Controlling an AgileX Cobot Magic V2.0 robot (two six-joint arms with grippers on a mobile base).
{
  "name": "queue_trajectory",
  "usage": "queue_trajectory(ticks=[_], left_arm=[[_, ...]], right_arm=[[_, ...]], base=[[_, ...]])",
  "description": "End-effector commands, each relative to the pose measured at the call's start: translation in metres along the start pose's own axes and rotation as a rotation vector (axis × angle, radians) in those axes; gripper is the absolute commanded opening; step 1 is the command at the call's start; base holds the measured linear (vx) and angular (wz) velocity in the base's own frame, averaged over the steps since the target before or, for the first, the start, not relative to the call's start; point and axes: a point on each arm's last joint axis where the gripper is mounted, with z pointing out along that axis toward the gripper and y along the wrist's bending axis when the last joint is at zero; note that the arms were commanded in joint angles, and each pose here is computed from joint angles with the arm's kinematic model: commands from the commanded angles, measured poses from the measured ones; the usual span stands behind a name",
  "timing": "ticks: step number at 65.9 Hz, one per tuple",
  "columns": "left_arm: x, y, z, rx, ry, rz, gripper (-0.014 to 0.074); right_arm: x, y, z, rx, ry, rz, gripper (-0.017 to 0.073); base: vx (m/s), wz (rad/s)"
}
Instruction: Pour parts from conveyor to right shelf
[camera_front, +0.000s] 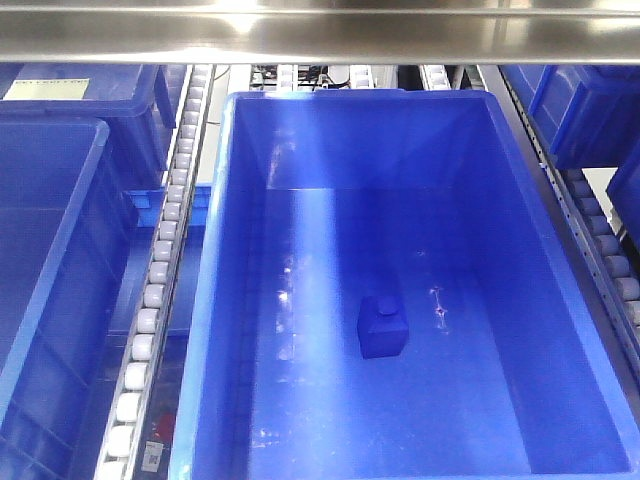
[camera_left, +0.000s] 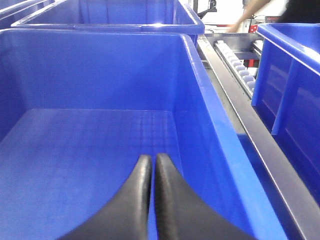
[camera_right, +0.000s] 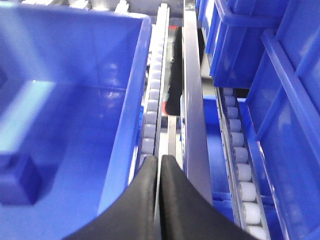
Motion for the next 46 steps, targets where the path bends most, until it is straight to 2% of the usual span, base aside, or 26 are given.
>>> queue_trajectory(ticks=[1, 8, 22, 46], left_arm=[[-0.014, 0.000, -0.002, 0.006, -0.099, -0.017, -0.0006], [-0.014, 0.000, -0.002, 0.006, -0.099, -0.017, -0.0006], [-0.014, 0.000, -0.002, 0.006, -0.099, -0.017, -0.0006], [-0.014, 0.000, -0.002, 0.006, -0.099, -0.017, -0.0006]], right_arm=[[-0.005, 0.000, -0.006, 0.011, -0.141, -0.008, -0.0005], [0.004, 0.001, -0.011, 0.011, -0.205, -0.006, -0.0005], [0.029, 0.005, -0.009, -0.014, -0.215, 0.073, -0.0005], [0.032, 0.005, -0.008, -0.011, -0.224, 0.061, -0.0005]], base=[[0.00, 0.00], [0.00, 0.00], [0.00, 0.00], [0.00, 0.00]])
